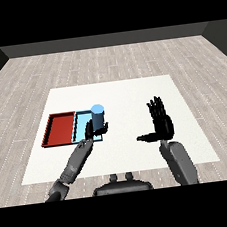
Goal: Pick the blue can and put it in the blue box
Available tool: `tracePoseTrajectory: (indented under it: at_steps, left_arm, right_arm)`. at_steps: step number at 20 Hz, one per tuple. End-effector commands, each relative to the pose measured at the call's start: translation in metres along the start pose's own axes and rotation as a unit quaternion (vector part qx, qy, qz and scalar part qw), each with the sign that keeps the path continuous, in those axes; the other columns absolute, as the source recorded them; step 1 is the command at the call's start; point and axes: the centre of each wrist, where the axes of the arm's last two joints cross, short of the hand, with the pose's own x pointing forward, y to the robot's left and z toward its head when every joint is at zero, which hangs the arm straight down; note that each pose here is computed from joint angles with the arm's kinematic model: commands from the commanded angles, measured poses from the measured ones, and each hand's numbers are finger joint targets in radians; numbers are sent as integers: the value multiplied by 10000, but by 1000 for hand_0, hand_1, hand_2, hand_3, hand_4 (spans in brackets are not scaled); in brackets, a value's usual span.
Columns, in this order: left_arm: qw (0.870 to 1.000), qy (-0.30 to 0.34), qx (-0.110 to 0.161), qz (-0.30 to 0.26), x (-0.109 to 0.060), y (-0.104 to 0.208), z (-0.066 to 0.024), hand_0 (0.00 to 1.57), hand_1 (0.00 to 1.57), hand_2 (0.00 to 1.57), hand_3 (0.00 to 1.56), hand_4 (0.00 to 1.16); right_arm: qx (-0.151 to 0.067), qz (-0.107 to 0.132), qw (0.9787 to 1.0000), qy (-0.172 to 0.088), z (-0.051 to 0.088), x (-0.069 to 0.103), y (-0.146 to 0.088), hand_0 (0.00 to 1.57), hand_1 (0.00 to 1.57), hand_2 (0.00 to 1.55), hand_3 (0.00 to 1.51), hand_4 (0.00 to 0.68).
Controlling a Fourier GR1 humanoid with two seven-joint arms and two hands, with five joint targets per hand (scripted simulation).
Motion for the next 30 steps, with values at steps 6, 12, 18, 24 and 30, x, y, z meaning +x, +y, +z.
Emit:
tracePoseTrajectory:
  at_steps: [6,12,18,24,30]
  left_arm:
    - [9875,1099,993,-531,-259,1070,-220,1571,1571,1571,1503,1086]
    - [9734,1791,1150,-843,-396,1369,-359,1571,1571,1571,1499,1062]
    - [9424,2765,1128,-1506,-468,1152,-421,1571,1571,1536,1413,966]
    - [9197,3254,800,-2047,-545,1063,-372,1384,1384,1298,1003,875]
    - [9048,3927,504,-1567,-729,808,-157,1571,1571,1431,0,781]
  right_arm:
    - [-478,211,9986,-45,121,22,-361,0,0,0,0,0]
    - [-489,395,9980,-9,185,8,-455,0,0,0,0,0]
    - [-689,60,9974,222,-12,-166,-483,0,0,0,0,0]
    - [-770,261,9960,367,44,-376,-516,0,0,0,0,0]
    - [-779,50,9964,334,19,-334,-594,0,0,0,0,0]
